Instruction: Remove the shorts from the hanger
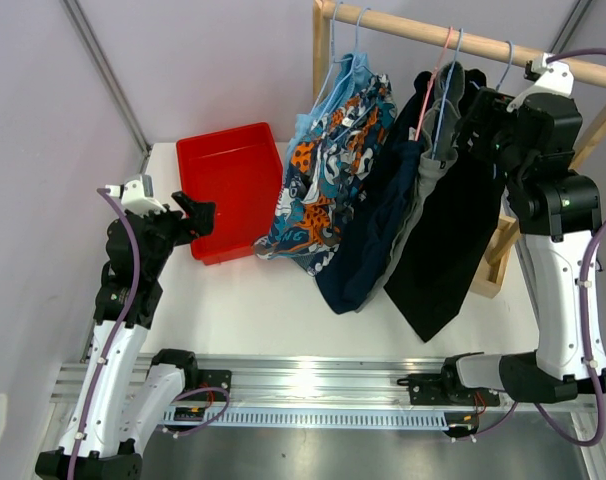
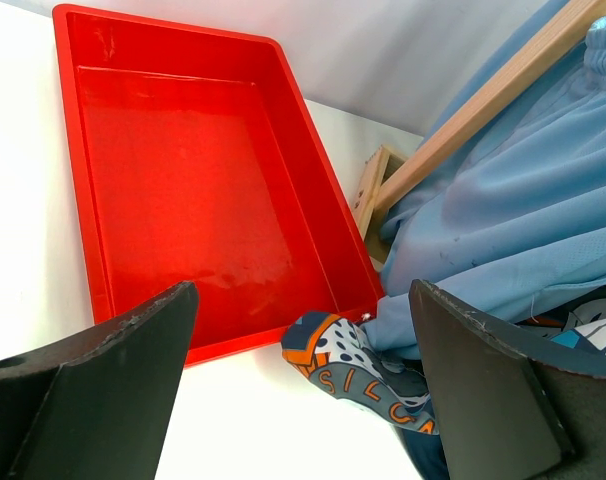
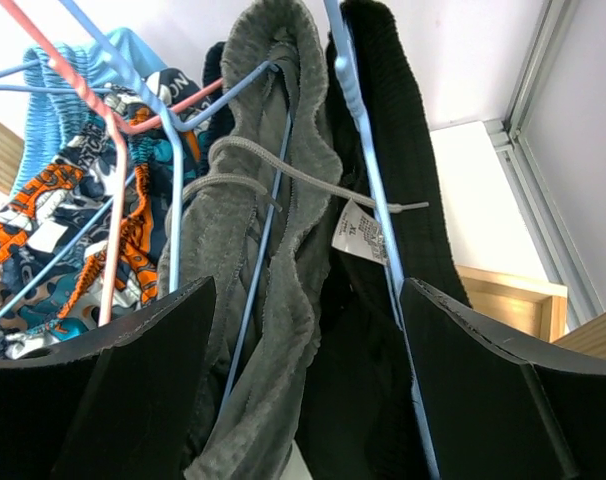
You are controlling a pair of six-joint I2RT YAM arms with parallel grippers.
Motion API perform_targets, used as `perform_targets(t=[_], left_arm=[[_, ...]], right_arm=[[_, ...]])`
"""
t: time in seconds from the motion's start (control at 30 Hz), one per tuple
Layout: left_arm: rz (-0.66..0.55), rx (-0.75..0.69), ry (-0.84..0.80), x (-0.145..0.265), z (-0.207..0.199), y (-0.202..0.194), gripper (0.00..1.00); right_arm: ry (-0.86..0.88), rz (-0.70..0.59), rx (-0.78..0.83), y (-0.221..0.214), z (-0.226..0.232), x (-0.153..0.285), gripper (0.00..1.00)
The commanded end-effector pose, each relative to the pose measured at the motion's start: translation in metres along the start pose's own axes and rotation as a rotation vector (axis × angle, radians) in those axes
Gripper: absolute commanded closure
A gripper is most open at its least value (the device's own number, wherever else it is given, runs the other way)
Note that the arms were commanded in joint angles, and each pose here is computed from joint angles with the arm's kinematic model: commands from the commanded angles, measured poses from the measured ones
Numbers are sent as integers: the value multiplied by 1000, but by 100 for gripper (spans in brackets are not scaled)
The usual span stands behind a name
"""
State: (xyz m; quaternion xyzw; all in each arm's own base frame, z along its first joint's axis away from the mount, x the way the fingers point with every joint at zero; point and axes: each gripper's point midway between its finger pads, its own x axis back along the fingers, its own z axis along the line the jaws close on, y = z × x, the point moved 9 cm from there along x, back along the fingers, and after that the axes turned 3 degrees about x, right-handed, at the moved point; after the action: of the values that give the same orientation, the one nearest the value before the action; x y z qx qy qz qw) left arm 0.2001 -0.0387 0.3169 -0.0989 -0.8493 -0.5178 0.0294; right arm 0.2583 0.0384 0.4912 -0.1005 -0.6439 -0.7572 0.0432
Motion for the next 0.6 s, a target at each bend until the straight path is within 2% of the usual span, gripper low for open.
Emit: perform_targets(t=[0.0, 0.2, 0.57], left_arm=[[-15, -17, -24, -1, -3, 3, 7], [-10, -18, -21, -1, -2, 1, 7], [-16, -18, -23, 0, -2, 3, 7]], right_arm=[[31, -110, -26, 18, -1, 24, 18], [9, -152, -20, 24, -6, 36, 18], [19, -69, 0, 5, 0, 6, 18]])
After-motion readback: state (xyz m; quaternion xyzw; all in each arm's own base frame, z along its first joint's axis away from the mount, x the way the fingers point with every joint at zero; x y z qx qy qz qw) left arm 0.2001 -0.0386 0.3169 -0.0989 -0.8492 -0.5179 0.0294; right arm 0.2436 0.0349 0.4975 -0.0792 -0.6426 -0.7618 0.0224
